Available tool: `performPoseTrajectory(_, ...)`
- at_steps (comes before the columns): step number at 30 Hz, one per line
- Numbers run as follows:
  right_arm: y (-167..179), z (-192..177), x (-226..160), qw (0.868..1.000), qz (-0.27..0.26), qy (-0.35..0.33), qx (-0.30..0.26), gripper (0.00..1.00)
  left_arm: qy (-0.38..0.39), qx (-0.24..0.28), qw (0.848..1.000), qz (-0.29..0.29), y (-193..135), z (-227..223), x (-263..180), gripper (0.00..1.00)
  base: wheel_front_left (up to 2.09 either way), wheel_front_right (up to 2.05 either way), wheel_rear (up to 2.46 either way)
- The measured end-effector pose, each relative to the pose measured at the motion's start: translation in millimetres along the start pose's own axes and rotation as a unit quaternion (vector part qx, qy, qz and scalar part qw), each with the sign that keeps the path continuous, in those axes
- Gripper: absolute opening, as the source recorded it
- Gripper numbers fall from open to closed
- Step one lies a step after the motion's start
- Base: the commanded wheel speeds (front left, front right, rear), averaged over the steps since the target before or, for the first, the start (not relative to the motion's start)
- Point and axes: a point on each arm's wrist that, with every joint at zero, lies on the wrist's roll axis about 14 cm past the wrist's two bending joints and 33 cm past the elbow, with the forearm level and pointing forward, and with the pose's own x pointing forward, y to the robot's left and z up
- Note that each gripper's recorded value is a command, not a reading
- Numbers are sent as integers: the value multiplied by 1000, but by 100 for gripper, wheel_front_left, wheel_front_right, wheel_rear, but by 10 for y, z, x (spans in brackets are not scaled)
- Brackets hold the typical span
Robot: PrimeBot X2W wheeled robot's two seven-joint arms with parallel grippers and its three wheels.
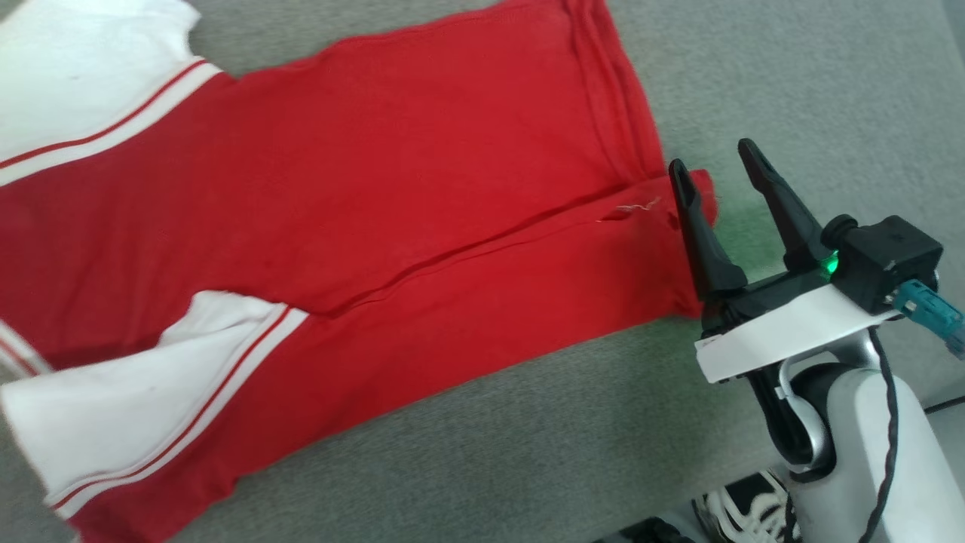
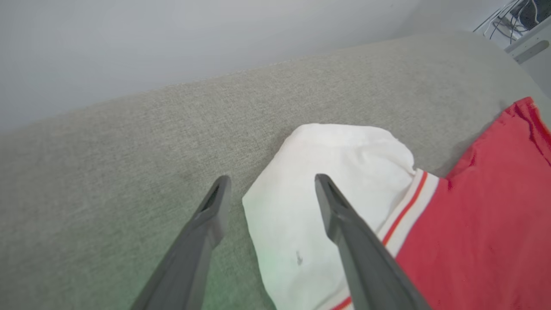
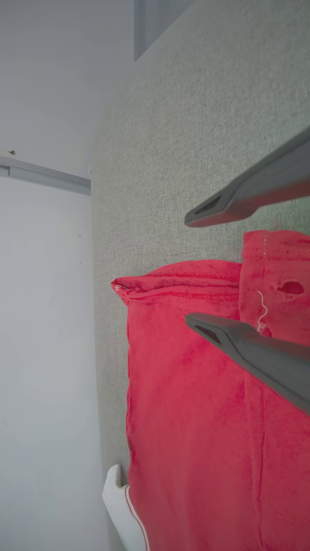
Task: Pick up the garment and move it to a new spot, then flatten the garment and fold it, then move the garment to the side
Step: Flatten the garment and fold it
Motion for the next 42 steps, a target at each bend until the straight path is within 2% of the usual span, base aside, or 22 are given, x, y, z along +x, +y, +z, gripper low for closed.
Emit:
performPoseTrajectory(3, -68, -68, -36, 1000, -12, 8, 1, 100, 58, 11, 998, -1, -10, -51, 206, 100, 0, 0, 0)
performPoseTrajectory(8, -123, -205, -64, 999, -23, 25, 6, 100, 158, 20, 987, 0, -1, -254, 384, 100, 0, 0, 0)
performPoseTrajectory(14, -73, -284, 8, 999, -15, 38, 4, 100, 227, 37, 973, 2, 11, -351, 459, 99, 0, 0, 0)
performPoseTrajectory(15, -38, -299, 38, 999, -8, 44, 2, 100, 234, 37, 971, 1, 7, -364, 459, 59, 0, 0, 0)
performPoseTrajectory(17, 11, -327, 114, 998, 6, 63, -6, 100, 248, 36, 968, -5, -13, -384, 457, 0, 0, 0, 0)
performPoseTrajectory(21, 25, -158, 400, 996, 27, 81, -33, 100, 257, 29, 966, -15, -38, -413, 451, 0, 0, 0, 0)
performPoseTrajectory(25, 81, -80, 780, 985, 59, 148, -66, 100, 255, 34, 966, -23, -63, -434, 459, 0, 0, 0, 0)
performPoseTrajectory(30, 67, 1, 1149, 972, 64, 211, -81, 100, 242, 36, 969, -30, -78, -437, 463, 0, 0, 0, 0)
performPoseTrajectory(33, 98, -115, 1283, 959, 66, 262, -80, 100, 227, 28, 973, -36, -101, -425, 471, 0, 0, 0, 0)
performPoseTrajectory(35, 165, -268, 1305, 946, 76, 303, -91, 100, 221, 23, 974, -37, -109, -434, 463, 0, 0, 0, 0)
performPoseTrajectory(38, 263, -348, 1369, 937, 90, 325, -89, 100, 213, 17, 976, -37, -100, -443, 432, 0, 0, 0, 0)
performPoseTrajectory(39, 305, -351, 1392, 937, 96, 325, -86, 72, 211, 16, 977, -36, -92, -451, 420, 0, 0, 0, 0)
performPoseTrajectory(40, 331, -357, 1410, 937, 99, 325, -83, 33, 208, 13, 977, -36, -91, -451, 410, 0, 0, 0, 0)
performPoseTrajectory(41, 347, -360, 1425, 937, 101, 325, -83, 8, 205, 13, 978, -35, -86, -448, 400, 0, 0, 0, 0)
performPoseTrajectory(42, 355, -359, 1436, 936, 102, 325, -84, 0, 201, 14, 979, -36, -91, -445, 392, 0, 0, 0, 0)
